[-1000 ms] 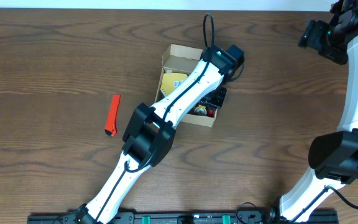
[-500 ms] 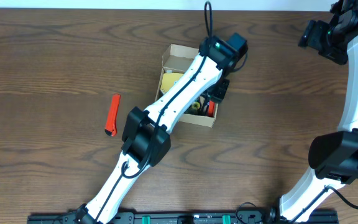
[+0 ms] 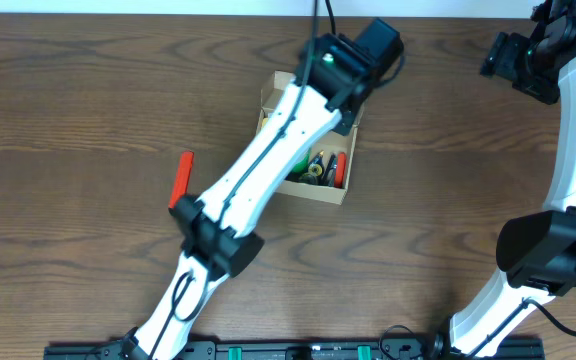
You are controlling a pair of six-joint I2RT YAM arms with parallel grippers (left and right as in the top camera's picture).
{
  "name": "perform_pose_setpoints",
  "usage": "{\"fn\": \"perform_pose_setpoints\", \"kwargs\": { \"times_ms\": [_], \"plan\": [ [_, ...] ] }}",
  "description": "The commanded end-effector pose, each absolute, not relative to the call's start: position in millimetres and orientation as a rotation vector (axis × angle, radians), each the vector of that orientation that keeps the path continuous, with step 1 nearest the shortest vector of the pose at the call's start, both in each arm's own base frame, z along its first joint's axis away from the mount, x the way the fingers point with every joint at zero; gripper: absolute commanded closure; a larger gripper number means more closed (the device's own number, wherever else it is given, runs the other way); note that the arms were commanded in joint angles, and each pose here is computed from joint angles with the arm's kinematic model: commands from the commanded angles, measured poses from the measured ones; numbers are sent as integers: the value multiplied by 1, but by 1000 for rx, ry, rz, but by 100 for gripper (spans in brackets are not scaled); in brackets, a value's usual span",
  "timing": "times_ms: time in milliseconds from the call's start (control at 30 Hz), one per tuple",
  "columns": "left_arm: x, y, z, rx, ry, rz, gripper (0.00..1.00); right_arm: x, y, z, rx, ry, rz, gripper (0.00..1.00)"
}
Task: Pack container
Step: 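Move left gripper back to the red box cutter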
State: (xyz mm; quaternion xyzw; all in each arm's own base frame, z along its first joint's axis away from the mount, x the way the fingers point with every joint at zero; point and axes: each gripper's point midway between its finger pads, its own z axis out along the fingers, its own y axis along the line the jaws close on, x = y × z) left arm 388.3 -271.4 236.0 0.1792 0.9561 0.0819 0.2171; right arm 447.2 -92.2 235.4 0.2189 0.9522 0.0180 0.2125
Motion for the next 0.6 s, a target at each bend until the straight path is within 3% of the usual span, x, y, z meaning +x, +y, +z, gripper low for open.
{"fn": "perform_pose_setpoints", "kwargs": {
  "times_ms": [0,133,267,367,567],
  "plan": [
    [376,-222,304,471,2520,332,84,448,-85,230,575,2667,57,18],
    [366,-184,345,372,2472,295,75,448,-85,230,575,2667,56,18],
    [351,-132,353,303,2516,348,69,448,-85,230,575,2667,56,18],
    [331,-93,335,271,2633,380,66,448,-85,230,575,2667,57,18],
    [282,-48,249,283,3005,271,63,448,-85,230,574,2665,57,18]
  ]
}}
